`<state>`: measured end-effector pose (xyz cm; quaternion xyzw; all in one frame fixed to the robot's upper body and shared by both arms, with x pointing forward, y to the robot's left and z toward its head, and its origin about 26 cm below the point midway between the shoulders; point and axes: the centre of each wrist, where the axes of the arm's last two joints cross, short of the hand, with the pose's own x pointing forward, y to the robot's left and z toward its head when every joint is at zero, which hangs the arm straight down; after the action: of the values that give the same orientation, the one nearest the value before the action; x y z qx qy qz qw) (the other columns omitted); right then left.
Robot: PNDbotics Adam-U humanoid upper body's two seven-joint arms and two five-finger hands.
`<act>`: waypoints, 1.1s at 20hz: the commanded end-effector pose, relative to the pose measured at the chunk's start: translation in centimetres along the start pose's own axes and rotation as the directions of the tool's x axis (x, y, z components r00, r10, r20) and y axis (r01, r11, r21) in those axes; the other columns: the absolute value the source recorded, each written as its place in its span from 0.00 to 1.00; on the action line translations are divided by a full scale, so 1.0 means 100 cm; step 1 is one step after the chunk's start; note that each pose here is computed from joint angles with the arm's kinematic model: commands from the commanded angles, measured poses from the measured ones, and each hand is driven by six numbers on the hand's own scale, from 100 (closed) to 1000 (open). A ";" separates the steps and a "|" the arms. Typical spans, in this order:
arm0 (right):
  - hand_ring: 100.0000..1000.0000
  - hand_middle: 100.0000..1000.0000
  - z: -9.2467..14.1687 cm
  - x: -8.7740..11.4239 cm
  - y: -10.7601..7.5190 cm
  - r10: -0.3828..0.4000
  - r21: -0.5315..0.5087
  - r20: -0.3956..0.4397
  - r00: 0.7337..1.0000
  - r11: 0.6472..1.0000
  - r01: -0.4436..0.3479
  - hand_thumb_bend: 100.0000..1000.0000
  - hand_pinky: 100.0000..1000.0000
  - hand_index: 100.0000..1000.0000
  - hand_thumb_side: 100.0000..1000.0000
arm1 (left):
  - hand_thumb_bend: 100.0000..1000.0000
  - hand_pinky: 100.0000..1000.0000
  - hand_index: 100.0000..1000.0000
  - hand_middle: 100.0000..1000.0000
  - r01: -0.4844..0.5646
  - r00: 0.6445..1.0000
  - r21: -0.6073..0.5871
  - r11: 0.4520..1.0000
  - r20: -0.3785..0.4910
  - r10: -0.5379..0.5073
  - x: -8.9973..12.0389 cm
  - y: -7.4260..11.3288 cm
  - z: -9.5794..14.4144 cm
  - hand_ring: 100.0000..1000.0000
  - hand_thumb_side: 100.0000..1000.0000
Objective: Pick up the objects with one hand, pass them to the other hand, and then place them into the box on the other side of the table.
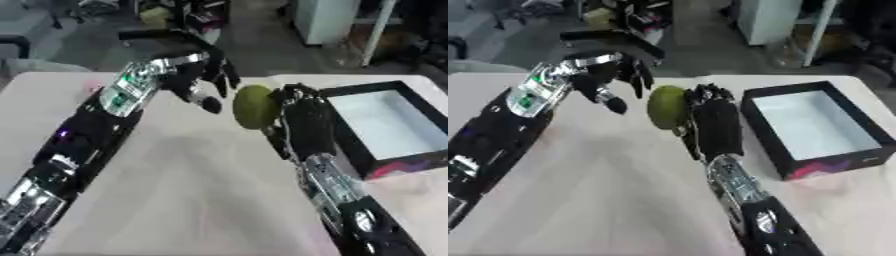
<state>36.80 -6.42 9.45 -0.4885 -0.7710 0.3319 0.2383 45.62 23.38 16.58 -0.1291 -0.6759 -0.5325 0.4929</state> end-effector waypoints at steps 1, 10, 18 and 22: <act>0.51 0.29 -0.016 -0.018 -0.015 0.013 -0.048 -0.057 0.998 0.999 -0.016 0.00 0.43 0.21 0.02 | 0.97 0.65 0.68 0.56 0.044 0.999 0.065 0.997 -0.006 -0.044 0.008 0.019 0.017 0.50 0.46; 0.51 0.28 -0.006 -0.134 -0.016 0.169 0.082 -0.490 0.855 0.986 -0.148 0.00 0.35 0.28 0.05 | 0.93 0.65 0.67 0.56 0.114 0.993 0.308 0.945 -0.054 -0.102 0.013 0.035 0.082 0.49 0.50; 0.67 0.54 0.020 -0.225 0.001 0.317 0.429 -0.698 0.642 0.903 0.020 0.11 0.57 0.79 0.54 | 0.94 0.64 0.66 0.55 0.120 0.987 0.477 0.871 -0.148 -0.055 0.002 0.029 0.147 0.49 0.50; 0.73 0.66 0.018 -0.250 -0.005 0.471 0.563 -0.636 0.611 0.825 -0.050 0.47 0.71 0.91 0.59 | 0.94 0.64 0.66 0.55 0.132 0.981 0.509 0.851 -0.191 -0.038 -0.003 0.028 0.162 0.49 0.49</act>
<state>44.98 -28.14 5.96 -0.5942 -0.4226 0.3136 0.6082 39.38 37.19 16.83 0.0591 -0.7467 -0.3606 0.5558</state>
